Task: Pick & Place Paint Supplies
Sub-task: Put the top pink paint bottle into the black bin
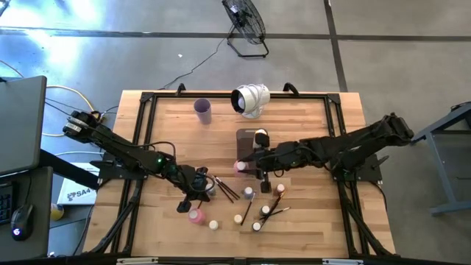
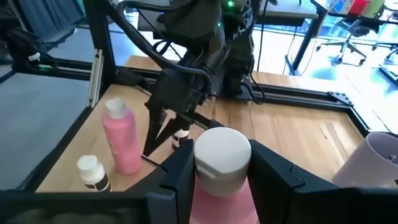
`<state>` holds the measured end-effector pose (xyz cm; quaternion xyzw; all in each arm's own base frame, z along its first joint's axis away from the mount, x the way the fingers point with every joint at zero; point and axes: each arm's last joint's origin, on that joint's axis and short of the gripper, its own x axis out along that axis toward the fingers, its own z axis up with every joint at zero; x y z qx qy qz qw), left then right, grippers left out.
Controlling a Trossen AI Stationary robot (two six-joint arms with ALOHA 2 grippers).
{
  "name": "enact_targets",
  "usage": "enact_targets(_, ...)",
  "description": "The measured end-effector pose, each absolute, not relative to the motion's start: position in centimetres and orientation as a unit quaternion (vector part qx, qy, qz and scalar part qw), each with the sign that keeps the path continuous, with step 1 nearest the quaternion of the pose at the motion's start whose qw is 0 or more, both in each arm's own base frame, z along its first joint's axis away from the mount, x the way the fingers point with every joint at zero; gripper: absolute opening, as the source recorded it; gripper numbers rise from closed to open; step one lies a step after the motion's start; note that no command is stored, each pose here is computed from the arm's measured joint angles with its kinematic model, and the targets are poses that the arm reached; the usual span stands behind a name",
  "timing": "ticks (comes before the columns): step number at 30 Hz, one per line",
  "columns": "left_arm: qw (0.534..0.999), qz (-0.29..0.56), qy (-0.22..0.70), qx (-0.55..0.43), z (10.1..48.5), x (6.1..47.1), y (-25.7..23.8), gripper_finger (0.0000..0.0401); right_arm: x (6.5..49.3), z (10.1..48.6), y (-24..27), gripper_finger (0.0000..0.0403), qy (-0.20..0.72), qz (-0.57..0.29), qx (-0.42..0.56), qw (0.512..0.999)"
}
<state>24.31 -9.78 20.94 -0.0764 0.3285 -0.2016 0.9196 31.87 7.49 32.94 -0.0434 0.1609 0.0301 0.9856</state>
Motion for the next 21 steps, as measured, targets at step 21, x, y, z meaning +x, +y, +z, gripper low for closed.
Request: enact_targets(21, 0.920, -0.201, 0.328, -0.076, 20.9, 24.3, -9.8, 0.0006, 32.1, 31.9, 4.1, 0.0112, 0.221, -0.011, -0.060, 0.973)
